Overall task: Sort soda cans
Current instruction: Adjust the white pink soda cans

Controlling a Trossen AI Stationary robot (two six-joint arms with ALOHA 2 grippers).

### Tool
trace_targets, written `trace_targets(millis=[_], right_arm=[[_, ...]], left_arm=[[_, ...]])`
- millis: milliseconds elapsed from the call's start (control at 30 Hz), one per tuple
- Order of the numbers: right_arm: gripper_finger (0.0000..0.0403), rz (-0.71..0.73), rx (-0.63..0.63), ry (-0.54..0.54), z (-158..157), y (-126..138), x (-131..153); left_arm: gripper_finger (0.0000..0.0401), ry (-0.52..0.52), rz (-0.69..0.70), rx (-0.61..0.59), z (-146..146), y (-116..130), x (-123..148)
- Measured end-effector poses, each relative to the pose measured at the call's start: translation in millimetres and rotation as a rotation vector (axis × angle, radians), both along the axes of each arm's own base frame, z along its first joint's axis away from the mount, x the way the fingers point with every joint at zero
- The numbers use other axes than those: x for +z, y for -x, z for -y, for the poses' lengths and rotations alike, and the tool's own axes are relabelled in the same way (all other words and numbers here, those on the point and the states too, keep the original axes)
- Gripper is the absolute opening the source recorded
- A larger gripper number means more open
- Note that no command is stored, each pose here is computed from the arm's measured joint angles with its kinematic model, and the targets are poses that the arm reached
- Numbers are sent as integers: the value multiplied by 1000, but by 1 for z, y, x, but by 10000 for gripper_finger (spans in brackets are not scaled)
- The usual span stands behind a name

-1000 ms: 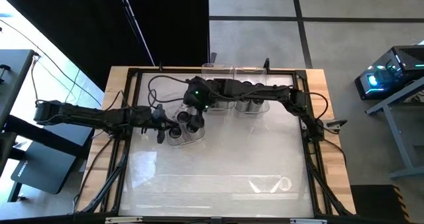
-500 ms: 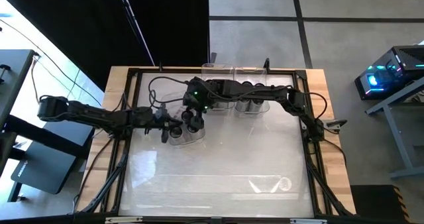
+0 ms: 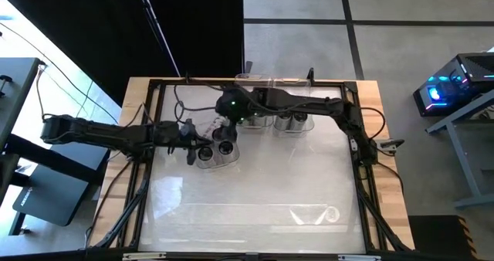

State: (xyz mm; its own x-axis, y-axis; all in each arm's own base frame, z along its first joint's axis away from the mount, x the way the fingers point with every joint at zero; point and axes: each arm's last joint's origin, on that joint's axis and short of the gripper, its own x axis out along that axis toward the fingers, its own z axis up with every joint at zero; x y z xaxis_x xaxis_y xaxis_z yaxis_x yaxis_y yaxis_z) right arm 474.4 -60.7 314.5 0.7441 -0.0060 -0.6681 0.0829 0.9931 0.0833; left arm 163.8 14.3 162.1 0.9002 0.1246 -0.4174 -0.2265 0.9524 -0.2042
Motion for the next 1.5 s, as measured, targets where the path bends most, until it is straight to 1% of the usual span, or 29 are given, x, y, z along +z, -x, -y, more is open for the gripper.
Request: trace_targets(millis=[100,233,333,400,533,633,733,867,933,1000,1067,1167,1200,1300,1500], right_arm=[[334,-4,-51,60,1,9,13],[334,-143,-120,167,0,32,22],[334,-255,-128,264,-7,49,18],[334,-300,-144,270,-12,61,13],[334,-322,-226,231,-19,97,-5],[334,-306,-282,208,-22,125,-28],[334,-204,-317,187,-25,148,-42],[334,-69,-318,197,-26,172,-53],[334,-14,-304,214,-27,180,-56],[334,43,-289,231,-27,186,-57],[334,83,-271,241,-27,191,-58],[334,121,-227,236,-28,195,-61],[334,139,-221,235,-28,195,-62],[334,176,-194,229,-29,195,-66],[334,174,-129,173,-32,196,-72]], left_arm=[[0,-18,-113,16,-1,0,19],[0,-58,-269,126,-5,3,48],[5,-91,-295,199,-9,0,72],[17,-81,-301,231,-15,-4,86],[65,-16,-382,208,-29,-16,100],[115,10,-515,212,-38,-26,94],[168,80,-641,224,-46,-34,81],[236,235,-724,236,-51,-46,62],[263,288,-750,269,-52,-51,54],[282,339,-756,299,-53,-56,48],[292,373,-744,333,-55,-62,44],[295,383,-741,376,-57,-69,34],[295,378,-752,405,-58,-70,31],[295,361,-759,442,-59,-75,25],[294,343,-828,467,-60,-81,9]])
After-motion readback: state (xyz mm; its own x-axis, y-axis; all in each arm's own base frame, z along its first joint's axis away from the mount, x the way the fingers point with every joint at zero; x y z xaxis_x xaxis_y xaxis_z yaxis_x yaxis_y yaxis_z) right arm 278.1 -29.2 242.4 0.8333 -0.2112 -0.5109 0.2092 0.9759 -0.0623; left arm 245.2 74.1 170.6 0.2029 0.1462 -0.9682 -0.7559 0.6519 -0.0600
